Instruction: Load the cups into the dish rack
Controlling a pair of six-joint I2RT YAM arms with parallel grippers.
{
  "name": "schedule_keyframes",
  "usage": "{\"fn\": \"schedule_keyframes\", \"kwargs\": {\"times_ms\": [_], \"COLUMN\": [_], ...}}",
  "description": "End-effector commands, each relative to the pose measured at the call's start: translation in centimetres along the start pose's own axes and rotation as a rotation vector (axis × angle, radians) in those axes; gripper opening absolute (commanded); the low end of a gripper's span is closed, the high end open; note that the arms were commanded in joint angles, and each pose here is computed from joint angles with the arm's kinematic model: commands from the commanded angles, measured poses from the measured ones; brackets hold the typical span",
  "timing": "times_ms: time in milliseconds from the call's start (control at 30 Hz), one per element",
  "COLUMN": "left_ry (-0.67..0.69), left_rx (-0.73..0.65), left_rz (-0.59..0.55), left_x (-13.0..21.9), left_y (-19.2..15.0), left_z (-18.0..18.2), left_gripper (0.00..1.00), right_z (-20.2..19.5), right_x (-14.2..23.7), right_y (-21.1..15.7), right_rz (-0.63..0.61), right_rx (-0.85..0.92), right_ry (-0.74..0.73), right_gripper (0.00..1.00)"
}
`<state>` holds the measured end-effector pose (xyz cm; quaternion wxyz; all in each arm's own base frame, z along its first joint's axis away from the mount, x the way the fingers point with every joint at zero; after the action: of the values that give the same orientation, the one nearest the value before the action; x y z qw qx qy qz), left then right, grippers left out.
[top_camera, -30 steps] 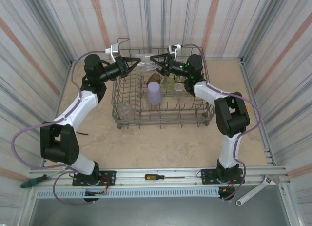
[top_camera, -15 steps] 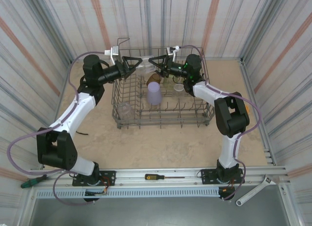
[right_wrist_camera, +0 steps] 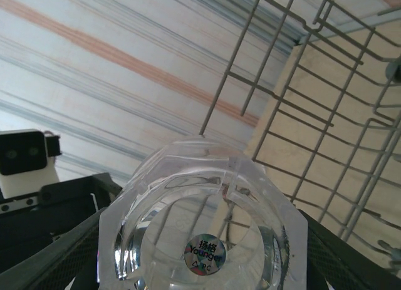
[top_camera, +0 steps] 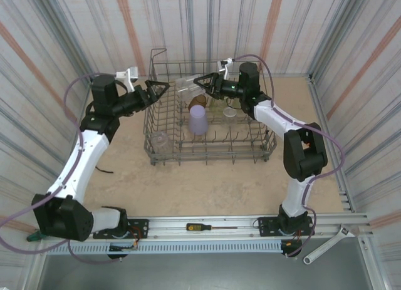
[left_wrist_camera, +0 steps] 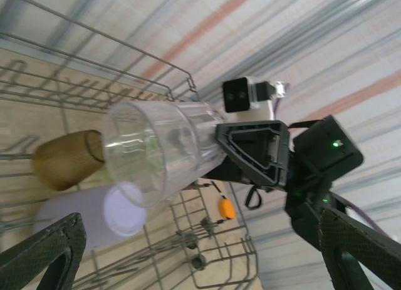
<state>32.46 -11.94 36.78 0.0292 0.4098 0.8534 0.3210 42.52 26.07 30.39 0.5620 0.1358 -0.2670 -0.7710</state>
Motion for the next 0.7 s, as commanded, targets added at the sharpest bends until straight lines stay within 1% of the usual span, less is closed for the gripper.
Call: {"fn": "schedule_keyframes", "kwargs": {"times_ms": [0, 167, 233, 300, 367, 533, 667], "left_ry": [0.109, 0.215, 0.23, 0.251, 0.303, 0.425, 0.481], "left_rx": [-0.057, -0.056, -0.076, -0.102, -0.125, -0.165, -0.176], "left_rz": [-0.048, -0.046, -0.052, -0.058, -0.07, -0.07, -0.071], "left_x": [2.8, 4.7, 5.5, 6.4, 7.3, 9.0, 9.8], "left_y": [0.3, -0.2, -0.4, -0.5, -0.6, -0.9, -1.0], "left_z": [-0.1, 0.8, 0.3, -0.1, -0.3, 0.1, 0.5], "left_gripper": [0.99, 0.99, 0.99, 0.99, 0.99, 0.99, 0.99], "right_z": [2.4, 2.5, 2.5, 2.6, 2.9, 3.7, 4.3], "right_x": [1.2, 1.1, 0.9, 0.4, -0.2, -1.6, -2.7], "right_y": [0.8, 0.6, 0.3, -0.5, -1.2, -2.6, -3.4], "right_rz": [-0.007, 0.015, 0.032, 0.052, 0.078, 0.145, 0.182], "right_rx": [0.148, 0.203, 0.24, 0.285, 0.337, 0.457, 0.53], "right_ry": [-0.071, -0.138, -0.184, -0.227, -0.263, -0.341, -0.377], "right_gripper": [0.49, 0.49, 0.49, 0.49, 0.49, 0.49, 0.49]}}
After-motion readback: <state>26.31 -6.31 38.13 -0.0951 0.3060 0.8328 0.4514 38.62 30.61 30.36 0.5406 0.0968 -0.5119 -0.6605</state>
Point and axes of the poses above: each hand's point on the last joint's axis, 136 mm out from that joint toward the fingers, its own x axis back along the fingers, its own z axis along the line the jaws close on, y = z × x, the point moved 6 cm from there along x, back along the fingers, and after that the axes turned 4 degrees about x, right-handed, at the moved point
